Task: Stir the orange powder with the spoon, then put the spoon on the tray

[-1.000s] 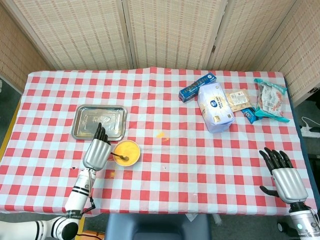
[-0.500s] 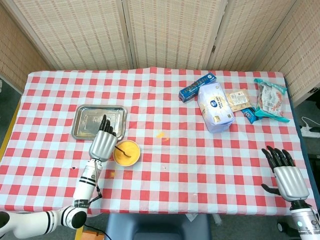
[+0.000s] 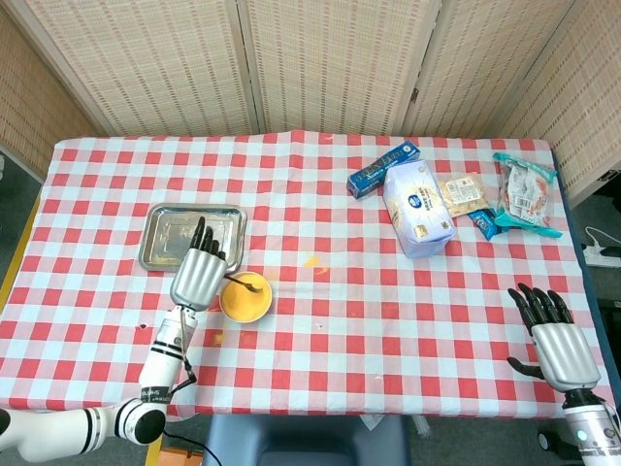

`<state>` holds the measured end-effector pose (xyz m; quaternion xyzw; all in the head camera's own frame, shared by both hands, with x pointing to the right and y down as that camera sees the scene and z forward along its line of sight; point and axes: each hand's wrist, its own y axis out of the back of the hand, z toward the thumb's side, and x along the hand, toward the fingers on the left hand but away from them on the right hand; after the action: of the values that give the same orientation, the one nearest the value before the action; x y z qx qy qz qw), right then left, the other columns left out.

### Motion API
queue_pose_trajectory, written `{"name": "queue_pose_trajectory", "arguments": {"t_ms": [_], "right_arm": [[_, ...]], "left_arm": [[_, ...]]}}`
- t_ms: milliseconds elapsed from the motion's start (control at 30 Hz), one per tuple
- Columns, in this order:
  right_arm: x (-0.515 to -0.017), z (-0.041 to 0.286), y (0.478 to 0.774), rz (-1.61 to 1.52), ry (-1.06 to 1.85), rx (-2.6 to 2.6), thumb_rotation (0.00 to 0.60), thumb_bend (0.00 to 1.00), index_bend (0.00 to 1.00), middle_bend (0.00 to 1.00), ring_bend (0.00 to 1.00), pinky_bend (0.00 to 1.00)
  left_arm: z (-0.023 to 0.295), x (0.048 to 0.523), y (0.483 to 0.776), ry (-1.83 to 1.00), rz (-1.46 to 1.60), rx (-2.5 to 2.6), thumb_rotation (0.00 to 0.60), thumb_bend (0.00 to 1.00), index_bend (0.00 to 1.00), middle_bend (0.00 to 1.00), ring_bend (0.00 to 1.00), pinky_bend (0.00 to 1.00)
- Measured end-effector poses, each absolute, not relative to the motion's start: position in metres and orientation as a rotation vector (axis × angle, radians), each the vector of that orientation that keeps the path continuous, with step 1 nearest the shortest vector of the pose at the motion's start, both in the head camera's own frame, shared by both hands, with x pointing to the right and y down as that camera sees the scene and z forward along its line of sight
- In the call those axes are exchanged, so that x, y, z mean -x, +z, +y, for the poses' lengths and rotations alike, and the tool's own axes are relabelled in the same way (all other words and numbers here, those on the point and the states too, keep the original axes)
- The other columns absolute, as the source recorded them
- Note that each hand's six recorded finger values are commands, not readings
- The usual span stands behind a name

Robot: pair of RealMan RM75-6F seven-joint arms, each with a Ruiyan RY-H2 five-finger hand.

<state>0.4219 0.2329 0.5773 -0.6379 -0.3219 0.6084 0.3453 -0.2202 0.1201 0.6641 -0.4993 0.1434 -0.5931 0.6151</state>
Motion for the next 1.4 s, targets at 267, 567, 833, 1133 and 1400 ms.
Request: {"name": "queue_pose_trajectory", "arguments": {"t_ms": [267, 567, 833, 1133, 1400], "right_arm": [[-0.419, 0.235, 0.576, -0.829, 1.569, 1.662, 0.600, 0.04, 0.00, 0.00, 0.00, 0.00], [-0.415, 0.237, 0.579, -0.809, 1.566, 1.673, 0.600, 0.04, 0.00, 0.00, 0.00, 0.00], [-0.417, 0.236, 0.578, -0.816, 1.568, 1.666, 0.600, 0.04, 0.00, 0.00, 0.00, 0.00], [-0.420, 0.235, 0.581, -0.817, 1.587, 1.662, 0.600, 0.04, 0.00, 0.00, 0.00, 0.00], [-0.422, 0.234, 0.581, -0.820, 1.592, 1.655, 0.600, 0.04, 0.00, 0.00, 0.00, 0.00]], "left_arm": [[0.136, 0.233, 0.658, -1.376, 0.301, 1.170, 0.600, 0.82, 0.83, 0.37, 0.14, 0.05], [0.147, 0.240, 0.652, -1.368, 0.263, 1.167, 0.600, 0.82, 0.83, 0.37, 0.15, 0.05], [0.151, 0.239, 0.671, -1.390, 0.195, 1.174, 0.600, 0.81, 0.83, 0.37, 0.15, 0.05], [0.140, 0.230, 0.682, -1.376, 0.227, 1.199, 0.600, 0.82, 0.83, 0.37, 0.15, 0.05], [0.130, 0.225, 0.685, -1.373, 0.255, 1.191, 0.600, 0.81, 0.83, 0.37, 0.15, 0.05]]}}
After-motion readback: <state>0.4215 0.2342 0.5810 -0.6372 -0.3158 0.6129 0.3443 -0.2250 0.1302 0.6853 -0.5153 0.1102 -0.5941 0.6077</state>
